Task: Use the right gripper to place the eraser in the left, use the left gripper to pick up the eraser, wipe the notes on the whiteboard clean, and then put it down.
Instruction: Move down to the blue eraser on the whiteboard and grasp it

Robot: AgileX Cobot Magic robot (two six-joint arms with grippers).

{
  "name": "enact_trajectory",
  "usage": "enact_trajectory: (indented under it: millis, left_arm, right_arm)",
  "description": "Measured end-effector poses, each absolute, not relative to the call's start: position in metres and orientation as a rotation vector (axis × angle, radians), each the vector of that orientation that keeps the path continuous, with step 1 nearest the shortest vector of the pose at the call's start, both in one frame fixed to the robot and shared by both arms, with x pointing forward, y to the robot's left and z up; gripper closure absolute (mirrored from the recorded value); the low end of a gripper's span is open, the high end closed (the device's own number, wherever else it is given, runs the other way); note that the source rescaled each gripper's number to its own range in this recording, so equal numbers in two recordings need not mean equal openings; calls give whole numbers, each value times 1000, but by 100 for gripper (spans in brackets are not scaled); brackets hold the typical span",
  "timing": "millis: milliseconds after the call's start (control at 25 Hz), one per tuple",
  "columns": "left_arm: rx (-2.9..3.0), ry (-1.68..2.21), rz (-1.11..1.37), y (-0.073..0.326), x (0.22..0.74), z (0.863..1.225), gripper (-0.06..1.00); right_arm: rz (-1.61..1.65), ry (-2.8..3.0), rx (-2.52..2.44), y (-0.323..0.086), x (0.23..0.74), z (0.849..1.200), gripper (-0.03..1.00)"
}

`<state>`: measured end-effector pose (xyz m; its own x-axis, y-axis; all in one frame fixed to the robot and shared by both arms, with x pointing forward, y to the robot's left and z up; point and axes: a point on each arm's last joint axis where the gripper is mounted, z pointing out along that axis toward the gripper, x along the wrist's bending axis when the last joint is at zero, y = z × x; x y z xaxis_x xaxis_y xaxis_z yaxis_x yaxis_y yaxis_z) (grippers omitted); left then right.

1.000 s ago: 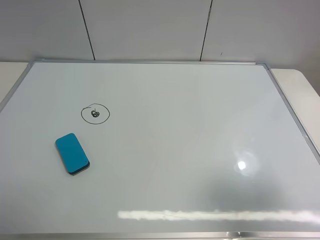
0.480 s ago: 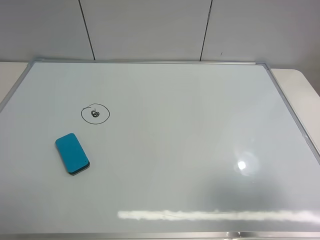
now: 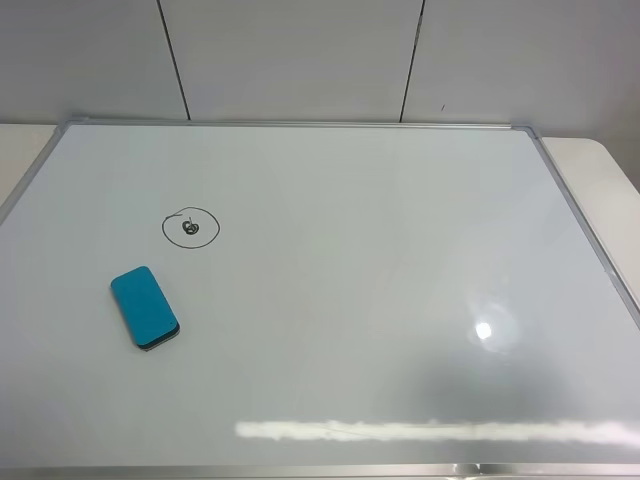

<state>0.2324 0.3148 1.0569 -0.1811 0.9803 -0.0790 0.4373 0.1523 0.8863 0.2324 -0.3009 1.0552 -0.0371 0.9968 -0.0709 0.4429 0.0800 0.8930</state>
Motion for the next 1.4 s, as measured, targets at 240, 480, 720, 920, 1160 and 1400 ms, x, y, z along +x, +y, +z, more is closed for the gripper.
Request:
enact_trajectory:
  millis: [240, 480, 720, 920, 1160, 1400]
  left_arm:
    - [1442, 1910, 829, 314, 255, 1070, -6]
    - [1517, 2102, 586, 307, 300, 1068, -6]
    - [1434, 2303, 359, 300, 352, 1049, -6]
    - [1380, 2381, 268, 295, 385, 1032, -6]
    - [1433, 2460, 291, 264, 406, 1009, -6]
    - [1389, 2470, 435, 222, 409, 996, -6]
  right_arm:
    - [911, 1590, 1466, -301, 232, 1055, 15]
    - [911, 1590, 1466, -301, 232, 1055, 15]
    - [912, 1591, 1466, -301, 232, 1055, 15]
    - [912, 1591, 1466, -301, 232, 1055, 15]
    - [912, 1591, 1466, -301, 232, 1055, 15]
    - [912, 1591, 1466, -301, 232, 1055, 15]
